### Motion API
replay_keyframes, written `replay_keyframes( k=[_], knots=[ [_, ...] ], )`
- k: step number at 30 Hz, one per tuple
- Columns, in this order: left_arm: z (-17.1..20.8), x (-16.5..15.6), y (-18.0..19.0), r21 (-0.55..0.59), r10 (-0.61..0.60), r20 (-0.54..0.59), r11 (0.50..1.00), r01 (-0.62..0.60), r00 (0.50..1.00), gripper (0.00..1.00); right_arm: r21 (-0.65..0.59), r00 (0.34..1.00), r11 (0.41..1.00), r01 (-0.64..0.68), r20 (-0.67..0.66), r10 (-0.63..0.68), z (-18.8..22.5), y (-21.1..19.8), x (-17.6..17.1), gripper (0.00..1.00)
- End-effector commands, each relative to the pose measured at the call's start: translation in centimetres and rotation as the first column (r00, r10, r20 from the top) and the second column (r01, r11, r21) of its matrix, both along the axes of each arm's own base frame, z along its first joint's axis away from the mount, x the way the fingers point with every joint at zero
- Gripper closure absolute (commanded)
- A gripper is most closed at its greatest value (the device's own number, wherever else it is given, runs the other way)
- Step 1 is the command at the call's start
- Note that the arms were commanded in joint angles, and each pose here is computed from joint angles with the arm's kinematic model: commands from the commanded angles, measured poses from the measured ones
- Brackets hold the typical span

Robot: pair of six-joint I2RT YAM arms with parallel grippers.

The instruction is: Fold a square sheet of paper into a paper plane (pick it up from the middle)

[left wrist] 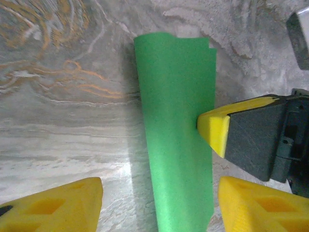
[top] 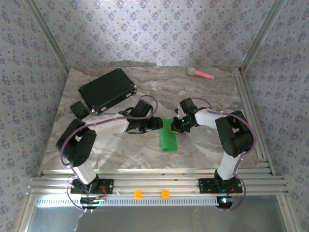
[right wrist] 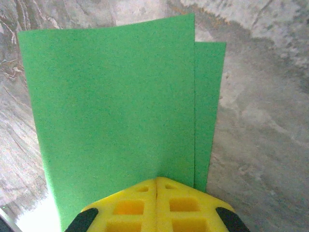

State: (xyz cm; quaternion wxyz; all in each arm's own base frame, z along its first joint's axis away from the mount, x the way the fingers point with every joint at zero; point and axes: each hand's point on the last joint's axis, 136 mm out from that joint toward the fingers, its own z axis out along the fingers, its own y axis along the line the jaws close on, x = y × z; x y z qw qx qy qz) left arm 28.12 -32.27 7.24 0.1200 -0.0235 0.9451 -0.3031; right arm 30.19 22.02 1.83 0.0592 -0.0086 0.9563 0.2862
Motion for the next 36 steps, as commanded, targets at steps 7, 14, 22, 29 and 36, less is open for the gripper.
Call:
replay_keyframes(
  k=[7,14,22,29,36],
  knots=[
    [-1.8,-0.3,-2.7,0.0,-0.051,-0.059,0.999,0.051,0.997,0.41,-0.07,0.992,0.996,0.048,-0.111,-0.055,-2.9,-1.2,-2.4,0.93],
    [-2.5,-1.4,-3.2,0.014,-0.128,-0.073,0.992,0.129,0.989,0.48,-0.074,0.992,0.996,0.048,-0.114,-0.056,-3.0,-1.3,-2.5,0.91],
    [-4.0,-2.7,-2.1,0.115,-0.236,-0.105,0.962,0.248,0.966,0.57,-0.024,0.993,0.998,0.051,-0.104,-0.053,-2.2,-0.5,-1.9,0.85],
    [-4.6,-2.8,-1.3,0.165,-0.261,-0.095,0.947,0.274,0.961,0.6,0.168,0.998,0.984,0.051,-0.039,-0.045,2.5,1.2,0.5,0.72],
    [-4.3,-2.6,-1.3,0.173,-0.292,-0.071,0.938,0.3,0.954,0.61,0.168,0.993,0.979,0.115,0.012,-0.118,4.5,-1.0,1.4,0.69]
  ],
)
